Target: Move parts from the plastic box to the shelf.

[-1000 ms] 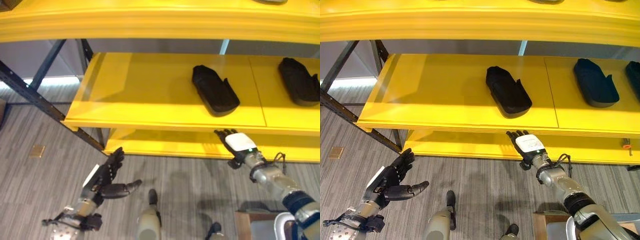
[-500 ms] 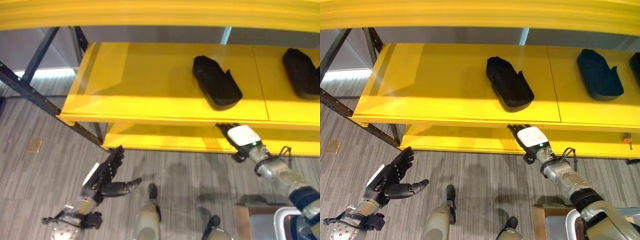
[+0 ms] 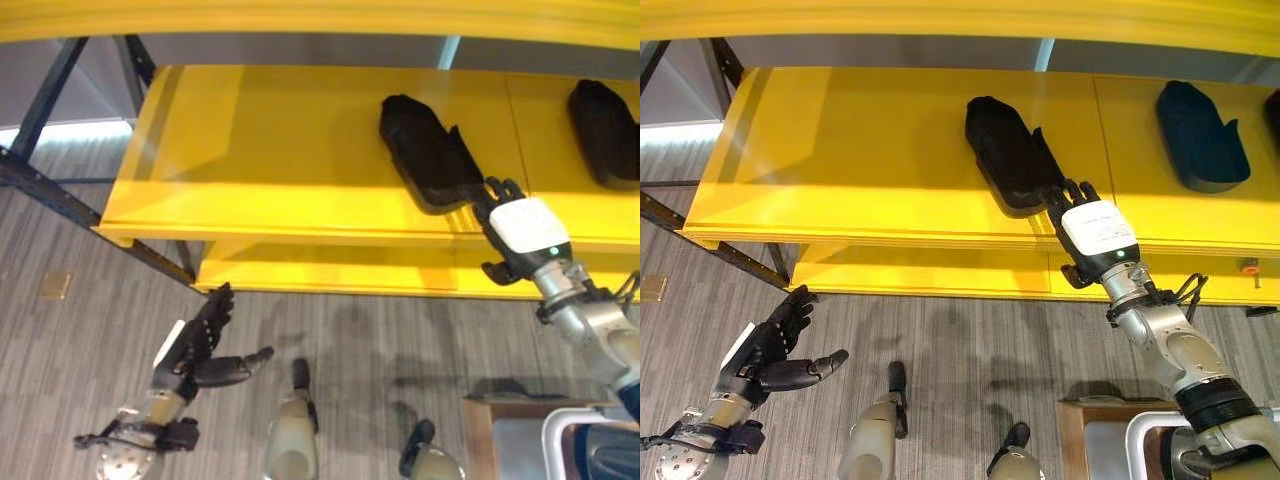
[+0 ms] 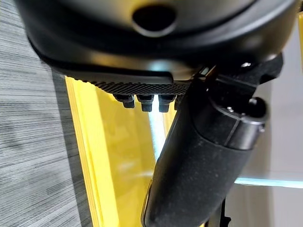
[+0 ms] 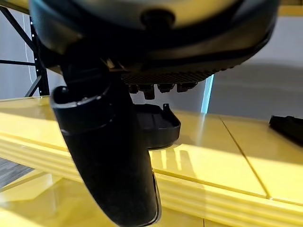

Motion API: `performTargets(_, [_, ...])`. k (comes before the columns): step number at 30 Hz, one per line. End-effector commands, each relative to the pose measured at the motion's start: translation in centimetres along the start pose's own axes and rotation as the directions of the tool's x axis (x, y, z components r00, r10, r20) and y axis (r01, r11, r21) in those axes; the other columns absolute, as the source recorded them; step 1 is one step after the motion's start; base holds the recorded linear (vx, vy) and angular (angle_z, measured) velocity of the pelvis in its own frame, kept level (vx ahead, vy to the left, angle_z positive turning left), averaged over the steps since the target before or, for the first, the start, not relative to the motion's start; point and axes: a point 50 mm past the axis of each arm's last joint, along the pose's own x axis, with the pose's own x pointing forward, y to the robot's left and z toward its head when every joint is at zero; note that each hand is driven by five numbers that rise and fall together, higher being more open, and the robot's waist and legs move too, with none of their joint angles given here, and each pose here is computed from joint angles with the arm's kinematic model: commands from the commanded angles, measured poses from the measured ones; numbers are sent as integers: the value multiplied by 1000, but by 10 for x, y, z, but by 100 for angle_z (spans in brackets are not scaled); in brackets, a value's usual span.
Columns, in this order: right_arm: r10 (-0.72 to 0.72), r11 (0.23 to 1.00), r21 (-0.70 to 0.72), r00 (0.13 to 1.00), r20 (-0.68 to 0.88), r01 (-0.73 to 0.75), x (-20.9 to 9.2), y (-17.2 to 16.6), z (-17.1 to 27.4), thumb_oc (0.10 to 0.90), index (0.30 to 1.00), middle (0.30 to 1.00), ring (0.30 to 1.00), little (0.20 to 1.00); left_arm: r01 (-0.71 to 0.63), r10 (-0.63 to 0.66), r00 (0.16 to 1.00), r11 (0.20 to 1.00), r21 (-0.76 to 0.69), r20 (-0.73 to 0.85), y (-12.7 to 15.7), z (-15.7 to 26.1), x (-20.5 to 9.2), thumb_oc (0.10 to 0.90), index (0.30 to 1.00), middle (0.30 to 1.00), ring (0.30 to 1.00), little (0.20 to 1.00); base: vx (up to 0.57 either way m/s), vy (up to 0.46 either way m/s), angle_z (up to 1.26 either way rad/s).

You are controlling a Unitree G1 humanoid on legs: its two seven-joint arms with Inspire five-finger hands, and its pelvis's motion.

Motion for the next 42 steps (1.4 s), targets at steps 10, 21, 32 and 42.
performTargets(10, [-163, 985, -48, 987, 17, 163, 16, -41, -9, 900, 1000, 1000, 1000, 1000, -25, 12, 978, 998, 59, 209, 5, 36, -1, 900, 1000, 1000, 1000, 1000, 0, -1, 0])
performTargets(21, [-97, 992, -83, 995, -34, 94, 29, -30, -20, 900, 1000, 1000, 1000, 1000, -13, -1, 979, 998, 67, 206, 6, 36, -1, 900, 1000, 1000, 1000, 1000, -4, 0, -1])
performTargets(32, [-102, 991, -98, 990, -94, 92, 39, -33, -30, 900, 1000, 1000, 1000, 1000, -6, -7, 977, 998, 58, 212, 5, 37, 2, 900, 1000, 1000, 1000, 1000, -3, 0, 0])
performTargets(42, [-143, 984, -116, 987, -78, 133, 51, -48, -28, 900, 1000, 1000, 1000, 1000, -11, -3, 973, 998, 59, 230, 3, 40, 5, 900, 1000, 1000, 1000, 1000, 0, 0, 0])
